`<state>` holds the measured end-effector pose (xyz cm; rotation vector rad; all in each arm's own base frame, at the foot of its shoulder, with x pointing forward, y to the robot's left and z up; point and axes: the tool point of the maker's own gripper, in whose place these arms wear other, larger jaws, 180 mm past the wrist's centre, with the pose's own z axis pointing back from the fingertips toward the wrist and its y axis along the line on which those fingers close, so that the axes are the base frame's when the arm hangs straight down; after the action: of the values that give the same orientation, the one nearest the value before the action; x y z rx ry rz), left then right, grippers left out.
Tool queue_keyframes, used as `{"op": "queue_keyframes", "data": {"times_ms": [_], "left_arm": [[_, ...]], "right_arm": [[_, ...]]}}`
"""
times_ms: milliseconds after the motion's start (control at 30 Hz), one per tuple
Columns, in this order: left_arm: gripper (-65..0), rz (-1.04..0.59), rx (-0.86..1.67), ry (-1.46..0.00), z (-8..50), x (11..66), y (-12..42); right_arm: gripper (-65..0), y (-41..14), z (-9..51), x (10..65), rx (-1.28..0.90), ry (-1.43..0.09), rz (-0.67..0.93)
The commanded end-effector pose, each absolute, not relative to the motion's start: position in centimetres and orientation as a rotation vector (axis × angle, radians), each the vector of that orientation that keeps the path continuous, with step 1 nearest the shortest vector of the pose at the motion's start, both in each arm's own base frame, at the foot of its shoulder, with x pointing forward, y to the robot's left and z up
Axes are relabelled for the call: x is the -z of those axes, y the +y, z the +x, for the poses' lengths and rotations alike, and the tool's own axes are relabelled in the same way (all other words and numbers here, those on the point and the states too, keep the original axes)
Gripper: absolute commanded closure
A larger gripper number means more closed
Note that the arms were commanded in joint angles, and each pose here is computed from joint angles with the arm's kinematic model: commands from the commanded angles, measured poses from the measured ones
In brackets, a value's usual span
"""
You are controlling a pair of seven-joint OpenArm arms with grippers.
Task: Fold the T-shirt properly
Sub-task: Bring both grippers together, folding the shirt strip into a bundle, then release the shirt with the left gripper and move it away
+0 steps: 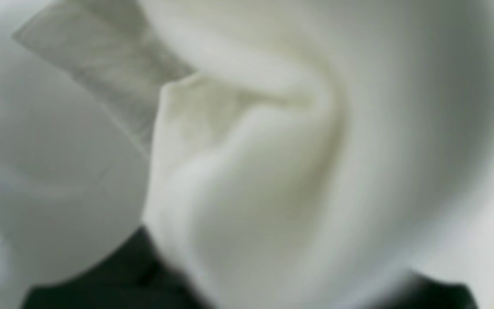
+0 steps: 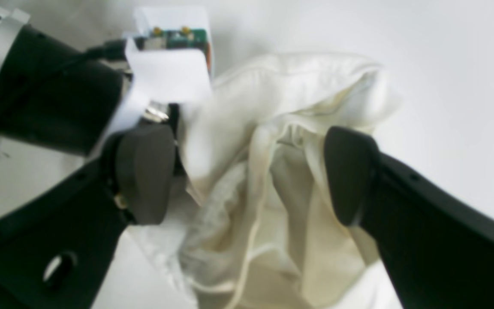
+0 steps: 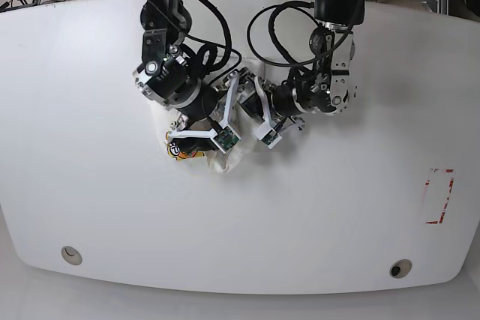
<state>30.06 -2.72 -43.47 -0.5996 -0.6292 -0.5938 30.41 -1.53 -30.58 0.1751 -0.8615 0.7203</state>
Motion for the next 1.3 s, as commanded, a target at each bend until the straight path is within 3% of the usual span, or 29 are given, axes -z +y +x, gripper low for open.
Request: {"op": "queue_keyframes", "data": {"times_ms": [0,267,633,800,967,1267], "left_arm": [[0.0,-0.395,0.659,-0.352,26.4,48.1,1.7],[-0.6,-0.479,0.576,-0.466,28.6,45.4,1.8],[-24.7,-0.648,0.410,-0.712,32.0,38.9,2.2],[-31.0,-0.704,0.349,-0.833,33.0,35.6,3.1],[-32.9,-0.732,0.322,-0.940,33.0,32.5,4.3],[-32.6,-0.720,0.392,-1.009,31.9,29.7,6.7]], "right_arm": [[-50.9,-2.4,31.3,29.2,-0.674,-0.922,0.174],[-50.9,-7.0,31.7,28.0,-0.423,-1.006,0.323],[-50.9,-10.6,30.6,25.7,-0.356,-1.058,0.497],[-50.9,-10.2,29.4,26.7,-0.358,-1.018,0.523],[-50.9,-8.9,28.5,27.6,-0.403,-0.974,0.543],[-50.9,-7.3,27.8,27.6,-0.485,-0.972,0.576]]}}
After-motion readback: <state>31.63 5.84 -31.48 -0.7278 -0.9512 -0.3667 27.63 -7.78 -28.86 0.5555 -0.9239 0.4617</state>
